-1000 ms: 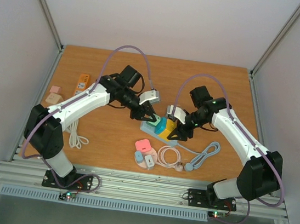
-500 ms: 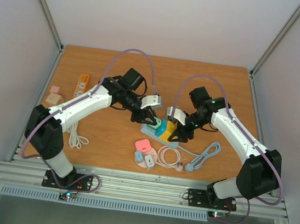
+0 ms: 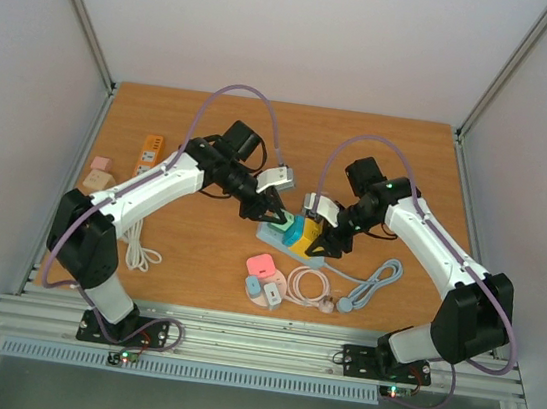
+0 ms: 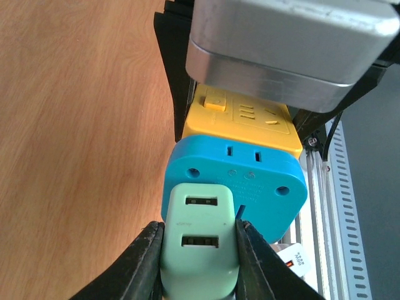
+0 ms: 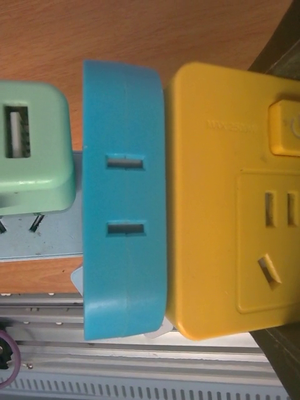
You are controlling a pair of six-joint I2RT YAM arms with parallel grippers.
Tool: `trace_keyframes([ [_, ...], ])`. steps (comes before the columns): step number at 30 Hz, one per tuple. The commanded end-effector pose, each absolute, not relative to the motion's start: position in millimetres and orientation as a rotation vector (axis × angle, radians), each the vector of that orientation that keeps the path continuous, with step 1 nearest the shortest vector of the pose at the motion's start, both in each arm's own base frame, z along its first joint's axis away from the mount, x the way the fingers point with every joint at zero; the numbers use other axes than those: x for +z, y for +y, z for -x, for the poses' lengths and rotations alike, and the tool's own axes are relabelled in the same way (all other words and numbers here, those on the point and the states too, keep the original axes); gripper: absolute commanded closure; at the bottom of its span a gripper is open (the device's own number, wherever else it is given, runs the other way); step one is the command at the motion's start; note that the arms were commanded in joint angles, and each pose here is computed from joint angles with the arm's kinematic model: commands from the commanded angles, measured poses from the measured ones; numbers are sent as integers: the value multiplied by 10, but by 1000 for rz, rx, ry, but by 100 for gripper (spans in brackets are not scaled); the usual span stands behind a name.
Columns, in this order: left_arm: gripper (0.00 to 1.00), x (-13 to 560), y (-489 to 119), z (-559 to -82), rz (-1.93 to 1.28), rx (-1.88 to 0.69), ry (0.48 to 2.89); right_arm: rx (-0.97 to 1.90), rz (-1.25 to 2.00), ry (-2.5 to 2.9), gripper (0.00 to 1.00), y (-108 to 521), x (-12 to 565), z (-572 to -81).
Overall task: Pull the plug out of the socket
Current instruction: Remove the plug from the socket.
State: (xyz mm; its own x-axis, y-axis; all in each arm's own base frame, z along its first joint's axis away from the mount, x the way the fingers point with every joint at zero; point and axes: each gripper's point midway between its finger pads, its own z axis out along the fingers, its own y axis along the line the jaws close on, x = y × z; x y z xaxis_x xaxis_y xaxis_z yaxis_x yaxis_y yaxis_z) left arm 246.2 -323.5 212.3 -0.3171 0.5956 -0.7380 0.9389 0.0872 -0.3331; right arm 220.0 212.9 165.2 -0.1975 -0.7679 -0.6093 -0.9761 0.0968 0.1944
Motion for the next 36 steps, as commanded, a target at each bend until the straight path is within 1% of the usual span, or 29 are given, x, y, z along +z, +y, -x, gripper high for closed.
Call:
trace_keyframes([
  [1, 100, 2554, -3425, -2560, -1471, -1177, 1788, 794, 1707, 2085, 99, 2114, 1590, -2221],
  [8, 100, 2663, -3372, -2172, -1632, -1234, 1588, 829, 1706, 2094, 99, 2130, 1593, -2205],
  [14, 99, 2671, -3347, -2039, -1705, -1216, 1525, 839, 1707, 2102, 99, 2134, 1580, -2204],
  [17, 99, 2664, -3352, -2050, -1711, -1189, 1518, 844, 1706, 2102, 99, 2138, 1583, -2202],
  [21, 100, 2700, -3402, -2177, -1658, -1160, 1566, 837, 1708, 2106, 99, 2132, 1570, -2207],
  [25, 100, 2774, -3458, -2258, -1592, -1195, 1626, 829, 1708, 2109, 99, 2129, 1561, -2216],
  [30, 100, 2862, -3448, -2229, -1561, -1292, 1614, 829, 1708, 2110, 99, 2124, 1556, -2215],
  [36, 100, 2820, -3336, -2427, -1473, -1312, 1659, 830, 1710, 2111, 99, 2126, 1547, -2211],
])
